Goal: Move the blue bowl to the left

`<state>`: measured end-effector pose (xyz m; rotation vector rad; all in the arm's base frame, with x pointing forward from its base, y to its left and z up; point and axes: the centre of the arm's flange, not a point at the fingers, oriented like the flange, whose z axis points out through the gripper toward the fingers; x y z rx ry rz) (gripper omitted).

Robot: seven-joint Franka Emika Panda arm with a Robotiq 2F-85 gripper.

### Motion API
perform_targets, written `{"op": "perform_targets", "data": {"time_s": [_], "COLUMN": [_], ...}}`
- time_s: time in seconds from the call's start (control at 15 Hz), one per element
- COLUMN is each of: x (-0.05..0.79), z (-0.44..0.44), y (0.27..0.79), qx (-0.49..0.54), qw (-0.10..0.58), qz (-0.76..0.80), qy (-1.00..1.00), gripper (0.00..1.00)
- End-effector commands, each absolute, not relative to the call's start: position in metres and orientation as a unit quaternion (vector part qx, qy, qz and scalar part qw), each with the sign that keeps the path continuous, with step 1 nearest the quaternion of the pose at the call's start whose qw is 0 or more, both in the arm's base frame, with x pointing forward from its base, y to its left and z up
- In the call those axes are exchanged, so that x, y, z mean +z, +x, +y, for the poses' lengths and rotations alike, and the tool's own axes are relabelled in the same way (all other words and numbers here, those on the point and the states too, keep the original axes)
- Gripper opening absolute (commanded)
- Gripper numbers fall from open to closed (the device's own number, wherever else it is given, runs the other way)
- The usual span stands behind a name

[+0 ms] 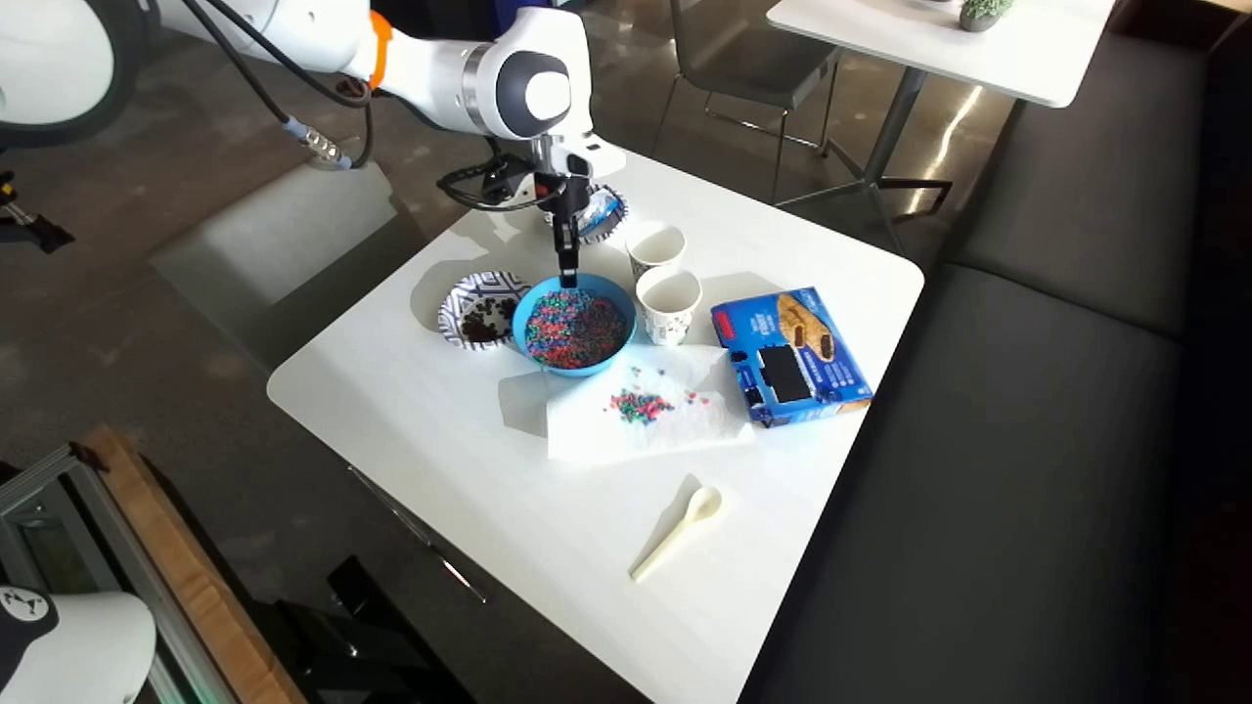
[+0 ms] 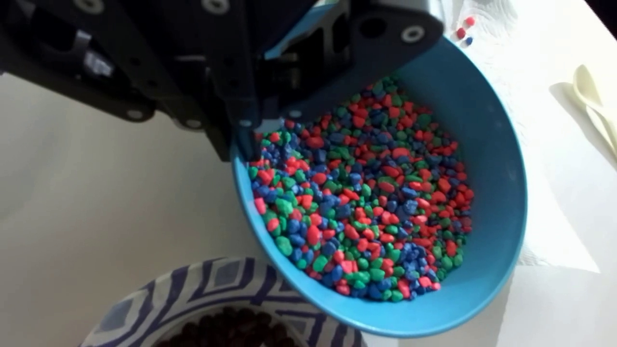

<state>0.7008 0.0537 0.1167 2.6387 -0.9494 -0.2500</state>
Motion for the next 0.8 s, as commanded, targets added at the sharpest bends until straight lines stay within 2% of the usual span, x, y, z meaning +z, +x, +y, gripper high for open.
{"op": "perform_targets", "data": {"time_s": [0.0,0.73], "x": [0.121,0.135], "z": [0.067,0.085], "y": [0.697,0.688], "qx": [-0.085,-0.09], "qw": [0.17,0.235], "qz": [-0.34,-0.349], "qy": [0.921,0.903], "gripper": [0.02,0.02]}}
